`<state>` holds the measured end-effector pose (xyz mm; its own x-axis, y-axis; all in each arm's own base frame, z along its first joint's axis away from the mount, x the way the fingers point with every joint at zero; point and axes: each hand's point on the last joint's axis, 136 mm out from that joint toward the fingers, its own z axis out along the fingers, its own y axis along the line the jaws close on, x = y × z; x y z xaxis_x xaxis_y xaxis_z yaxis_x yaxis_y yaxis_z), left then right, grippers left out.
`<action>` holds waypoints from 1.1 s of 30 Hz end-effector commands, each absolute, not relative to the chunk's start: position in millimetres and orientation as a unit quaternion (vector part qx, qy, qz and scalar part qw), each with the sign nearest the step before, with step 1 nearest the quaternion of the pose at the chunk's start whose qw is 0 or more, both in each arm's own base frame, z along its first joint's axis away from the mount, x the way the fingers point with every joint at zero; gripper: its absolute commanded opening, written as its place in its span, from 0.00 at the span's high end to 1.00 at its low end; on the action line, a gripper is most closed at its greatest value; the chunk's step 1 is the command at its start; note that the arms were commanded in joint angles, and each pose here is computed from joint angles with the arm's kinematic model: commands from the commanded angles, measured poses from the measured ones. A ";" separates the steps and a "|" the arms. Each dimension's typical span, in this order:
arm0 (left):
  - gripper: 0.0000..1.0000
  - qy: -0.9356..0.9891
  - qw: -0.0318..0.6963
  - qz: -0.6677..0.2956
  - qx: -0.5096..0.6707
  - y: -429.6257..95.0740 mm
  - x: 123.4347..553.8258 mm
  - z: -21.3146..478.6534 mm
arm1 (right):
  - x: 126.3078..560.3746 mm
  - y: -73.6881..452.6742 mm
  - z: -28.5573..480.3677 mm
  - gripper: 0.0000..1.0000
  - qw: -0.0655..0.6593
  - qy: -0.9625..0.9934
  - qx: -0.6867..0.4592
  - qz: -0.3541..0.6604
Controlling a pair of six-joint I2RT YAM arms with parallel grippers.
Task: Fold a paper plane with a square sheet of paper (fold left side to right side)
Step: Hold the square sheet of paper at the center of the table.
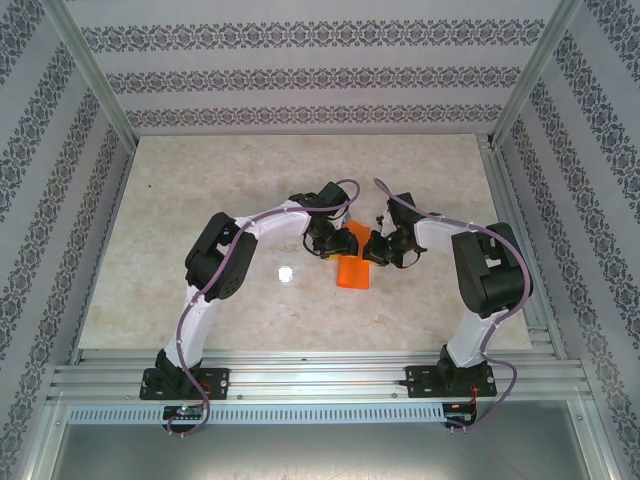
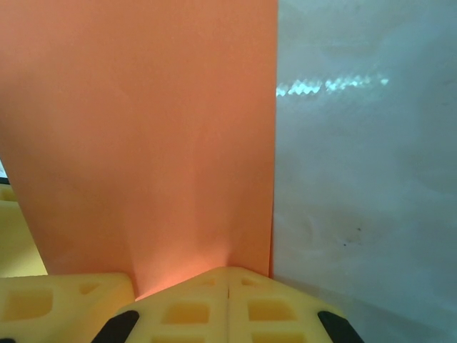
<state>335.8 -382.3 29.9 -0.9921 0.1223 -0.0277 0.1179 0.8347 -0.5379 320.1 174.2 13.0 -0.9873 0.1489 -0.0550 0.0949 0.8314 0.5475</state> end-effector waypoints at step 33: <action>0.72 -0.914 -0.020 0.396 -0.080 -403.9 348.3 80.6 | 306.3 164.2 -11.9 0.94 0.012 0.971 0.060 0.231</action>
